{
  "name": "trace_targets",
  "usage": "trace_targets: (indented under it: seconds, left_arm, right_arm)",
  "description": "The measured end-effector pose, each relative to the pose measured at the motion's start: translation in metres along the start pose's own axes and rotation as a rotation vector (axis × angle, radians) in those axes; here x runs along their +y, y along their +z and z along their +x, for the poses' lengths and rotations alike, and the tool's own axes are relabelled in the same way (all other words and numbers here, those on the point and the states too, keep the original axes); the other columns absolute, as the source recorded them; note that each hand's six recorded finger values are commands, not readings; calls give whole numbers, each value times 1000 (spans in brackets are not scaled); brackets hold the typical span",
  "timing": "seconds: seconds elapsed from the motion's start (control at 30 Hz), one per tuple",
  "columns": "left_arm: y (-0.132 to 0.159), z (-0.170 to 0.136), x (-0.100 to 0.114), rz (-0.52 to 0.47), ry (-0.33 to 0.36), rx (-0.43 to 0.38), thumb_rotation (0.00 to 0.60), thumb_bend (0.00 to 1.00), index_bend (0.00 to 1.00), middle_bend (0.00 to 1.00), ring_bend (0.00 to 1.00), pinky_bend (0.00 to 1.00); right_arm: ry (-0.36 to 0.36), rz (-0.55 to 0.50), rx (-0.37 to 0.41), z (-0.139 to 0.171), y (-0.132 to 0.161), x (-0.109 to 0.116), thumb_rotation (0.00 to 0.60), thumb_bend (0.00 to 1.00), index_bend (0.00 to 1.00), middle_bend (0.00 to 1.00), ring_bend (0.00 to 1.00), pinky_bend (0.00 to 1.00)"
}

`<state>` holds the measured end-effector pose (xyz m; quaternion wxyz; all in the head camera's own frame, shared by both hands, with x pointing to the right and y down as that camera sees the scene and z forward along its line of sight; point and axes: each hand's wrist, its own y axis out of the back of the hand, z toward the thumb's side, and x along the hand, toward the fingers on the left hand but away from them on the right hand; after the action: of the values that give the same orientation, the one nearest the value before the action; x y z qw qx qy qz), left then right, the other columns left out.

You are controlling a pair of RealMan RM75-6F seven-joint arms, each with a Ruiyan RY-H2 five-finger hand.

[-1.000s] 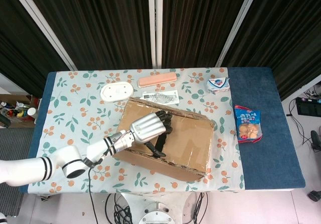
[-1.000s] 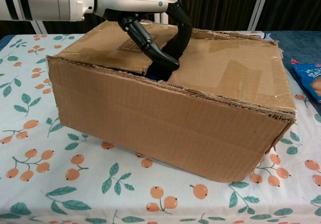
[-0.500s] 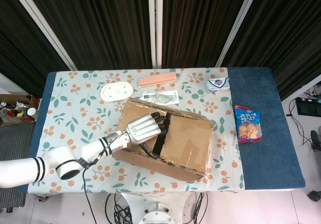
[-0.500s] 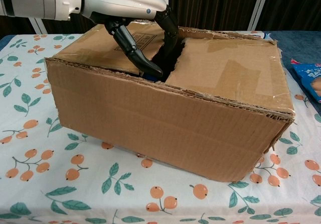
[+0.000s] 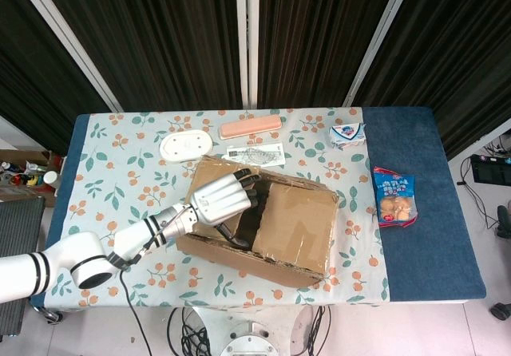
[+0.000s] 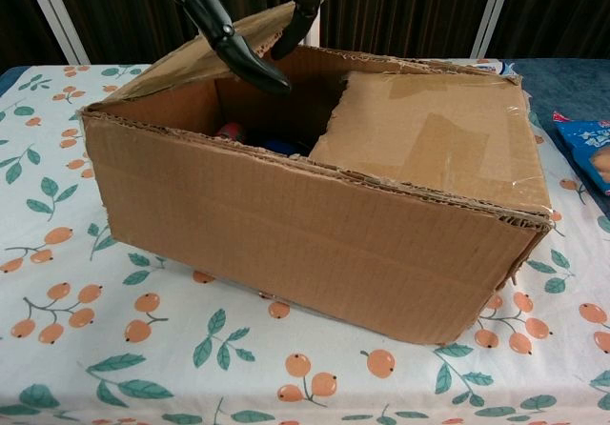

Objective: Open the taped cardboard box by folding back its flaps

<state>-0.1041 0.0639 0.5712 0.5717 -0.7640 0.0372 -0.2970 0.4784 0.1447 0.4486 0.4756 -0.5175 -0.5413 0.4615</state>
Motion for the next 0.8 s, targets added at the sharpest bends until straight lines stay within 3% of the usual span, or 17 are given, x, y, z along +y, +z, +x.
trace_targets:
  seconds: [0.8]
  left_arm:
    - [-61, -63, 46, -29, 9, 210, 169, 0, 540, 441, 135, 192]
  right_arm:
    - [-24, -38, 66, -1, 24, 7, 600, 197, 0, 0, 0, 0]
